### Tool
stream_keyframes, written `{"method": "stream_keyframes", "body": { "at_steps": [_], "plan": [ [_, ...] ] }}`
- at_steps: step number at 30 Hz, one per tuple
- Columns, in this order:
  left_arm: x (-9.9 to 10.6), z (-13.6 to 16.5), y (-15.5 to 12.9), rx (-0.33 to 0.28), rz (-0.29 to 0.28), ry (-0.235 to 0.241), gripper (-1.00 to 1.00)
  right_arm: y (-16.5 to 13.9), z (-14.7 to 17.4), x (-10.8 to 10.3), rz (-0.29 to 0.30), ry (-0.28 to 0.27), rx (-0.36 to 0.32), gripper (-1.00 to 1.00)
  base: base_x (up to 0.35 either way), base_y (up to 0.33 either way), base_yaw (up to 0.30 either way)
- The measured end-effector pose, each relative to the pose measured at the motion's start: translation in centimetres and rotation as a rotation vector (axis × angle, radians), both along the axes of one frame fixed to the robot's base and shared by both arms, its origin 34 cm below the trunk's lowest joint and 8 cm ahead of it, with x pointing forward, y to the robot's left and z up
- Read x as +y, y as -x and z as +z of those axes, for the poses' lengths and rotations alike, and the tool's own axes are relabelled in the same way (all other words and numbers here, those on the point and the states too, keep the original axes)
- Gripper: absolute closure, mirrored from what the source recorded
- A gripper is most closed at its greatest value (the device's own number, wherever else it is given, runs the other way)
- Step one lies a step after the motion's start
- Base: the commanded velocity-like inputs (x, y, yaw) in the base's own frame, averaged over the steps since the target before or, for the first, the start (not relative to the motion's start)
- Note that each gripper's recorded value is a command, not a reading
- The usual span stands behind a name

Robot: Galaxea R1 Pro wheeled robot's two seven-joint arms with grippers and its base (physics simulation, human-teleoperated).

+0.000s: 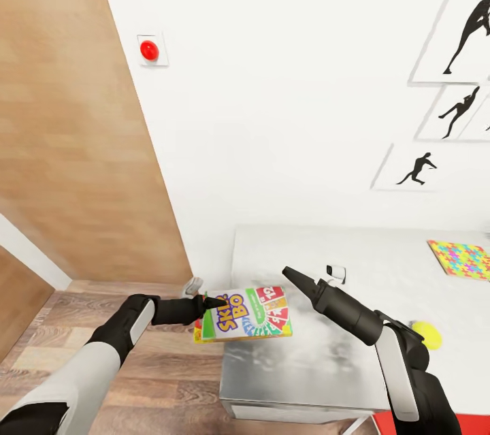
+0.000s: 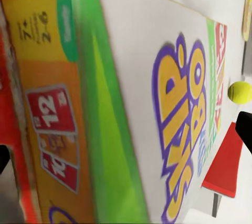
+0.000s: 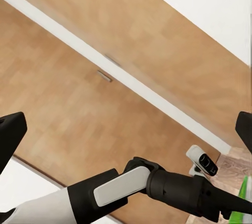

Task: Put all the toys in the child's room - the three board games (two on the bed and one on the table), the two jigsaw puzzles on the table, and the tennis ball on the table - inside the toy box on the table in the child's room.

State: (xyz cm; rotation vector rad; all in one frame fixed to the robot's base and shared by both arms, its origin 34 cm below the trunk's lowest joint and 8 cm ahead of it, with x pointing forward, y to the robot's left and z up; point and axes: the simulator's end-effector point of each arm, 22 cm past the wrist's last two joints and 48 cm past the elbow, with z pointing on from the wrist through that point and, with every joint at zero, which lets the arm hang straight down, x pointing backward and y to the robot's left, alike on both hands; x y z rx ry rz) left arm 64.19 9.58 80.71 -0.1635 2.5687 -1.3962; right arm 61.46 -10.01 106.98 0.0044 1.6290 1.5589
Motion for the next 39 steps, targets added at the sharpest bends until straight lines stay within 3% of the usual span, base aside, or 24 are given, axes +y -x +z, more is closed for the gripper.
{"method": "stream_keyframes", "body": {
  "at_steps": [7, 8, 20, 31, 33, 35, 39],
  "plan": [
    [0.0, 0.0, 0.0, 0.001, 0.001, 0.003, -1.00, 0.0, 0.0, 0.0, 0.000, -0.001, -0.001, -1.00, 0.000, -0.023, 0.000],
    [0.0, 0.0, 0.0, 0.001, 0.002, 0.004, 1.00, 0.0, 0.0, 0.0, 0.000, -0.001, -0.001, -1.00, 0.000, -0.003, 0.000],
    [0.0, 0.6, 0.0, 0.017, 0.022, 0.035, 1.00, 0.1, 0.1, 0.0, 0.001, 0.000, -0.001, -1.00, 0.000, 0.000, 0.000],
    [0.5, 1.4, 0.3, 0.008, 0.019, 0.029, 1.00, 0.4, 0.9, 0.0, 0.000, 0.001, 0.001, -1.00, 0.000, 0.000, 0.000],
    [0.2, 2.2, 0.4, -0.003, 0.007, 0.055, 1.00, 0.5, 1.0, 0.0, 0.000, 0.002, 0.001, -1.00, 0.000, 0.000, 0.000],
    [-0.6, 4.1, 0.4, -0.021, -0.005, 0.134, 1.00, 0.6, 1.1, 0.0, -0.001, 0.003, 0.001, -1.00, 0.000, 0.000, 0.000],
    [1.1, 4.9, 0.4, -0.039, -0.008, 0.145, 1.00, 0.8, 1.4, 0.0, -0.001, 0.002, 0.001, -1.00, 0.000, 0.000, 0.000]
  ]
}}
